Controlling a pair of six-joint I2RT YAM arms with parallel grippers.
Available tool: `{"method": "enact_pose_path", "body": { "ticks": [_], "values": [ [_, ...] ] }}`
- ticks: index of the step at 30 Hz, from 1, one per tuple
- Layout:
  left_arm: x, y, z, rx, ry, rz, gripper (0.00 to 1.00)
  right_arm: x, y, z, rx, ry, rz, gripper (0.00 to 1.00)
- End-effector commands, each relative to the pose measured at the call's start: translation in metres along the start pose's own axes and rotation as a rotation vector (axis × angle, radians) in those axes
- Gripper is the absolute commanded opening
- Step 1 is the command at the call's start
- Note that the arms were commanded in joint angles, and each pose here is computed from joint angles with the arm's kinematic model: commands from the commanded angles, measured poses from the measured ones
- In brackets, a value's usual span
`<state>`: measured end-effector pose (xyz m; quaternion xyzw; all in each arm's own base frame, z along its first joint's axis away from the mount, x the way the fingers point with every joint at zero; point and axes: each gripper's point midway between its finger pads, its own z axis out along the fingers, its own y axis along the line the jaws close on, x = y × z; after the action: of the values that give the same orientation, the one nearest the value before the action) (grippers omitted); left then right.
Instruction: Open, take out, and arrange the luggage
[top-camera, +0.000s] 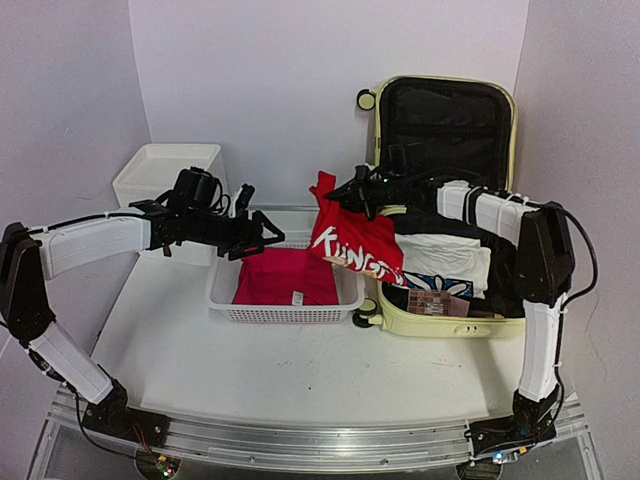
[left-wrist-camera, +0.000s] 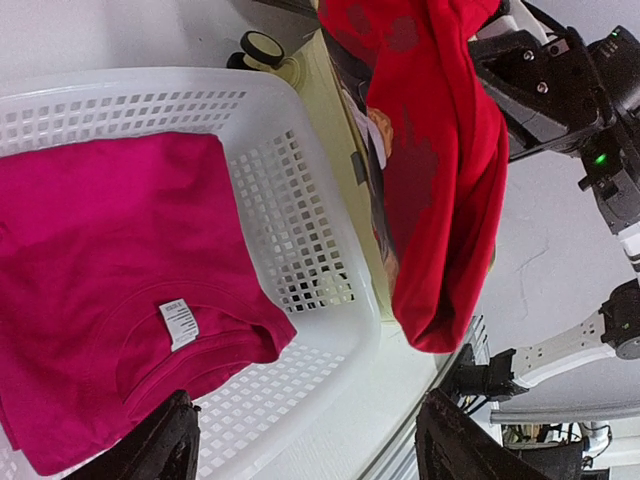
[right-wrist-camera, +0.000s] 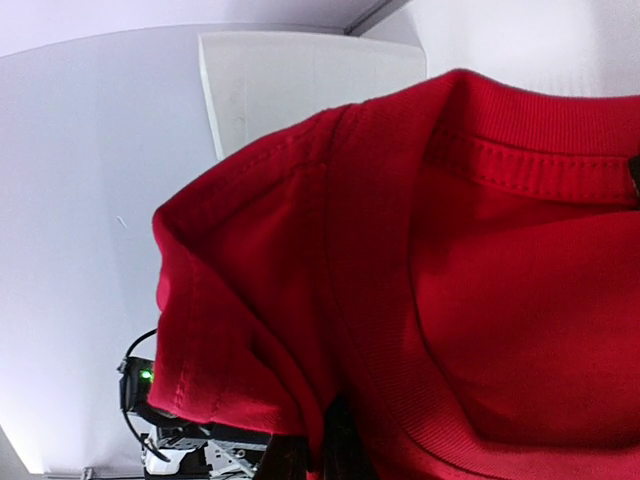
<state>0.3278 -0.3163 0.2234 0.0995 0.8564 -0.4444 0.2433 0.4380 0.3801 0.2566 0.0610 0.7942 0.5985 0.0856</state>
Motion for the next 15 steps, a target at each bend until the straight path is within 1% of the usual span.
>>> {"method": "enact_pose_path", "body": {
  "ticks": [1,9,15],
  "values": [
    [-0.015,0.0,-0.024,0.005,-0.085,0.015,0.75,0.007,0.024,0.029,-0.046,-0.002,-0.046,0.0],
    [-0.006,0.022,-0.044,-0.036,-0.117,-0.019,0.75,0.017,0.004,0.085,-0.025,0.008,-0.027,0.0],
    [-0.001,0.032,-0.062,-0.059,-0.144,-0.028,0.75,0.023,-0.012,0.13,-0.029,-0.032,0.002,0.0]
  ]
}}
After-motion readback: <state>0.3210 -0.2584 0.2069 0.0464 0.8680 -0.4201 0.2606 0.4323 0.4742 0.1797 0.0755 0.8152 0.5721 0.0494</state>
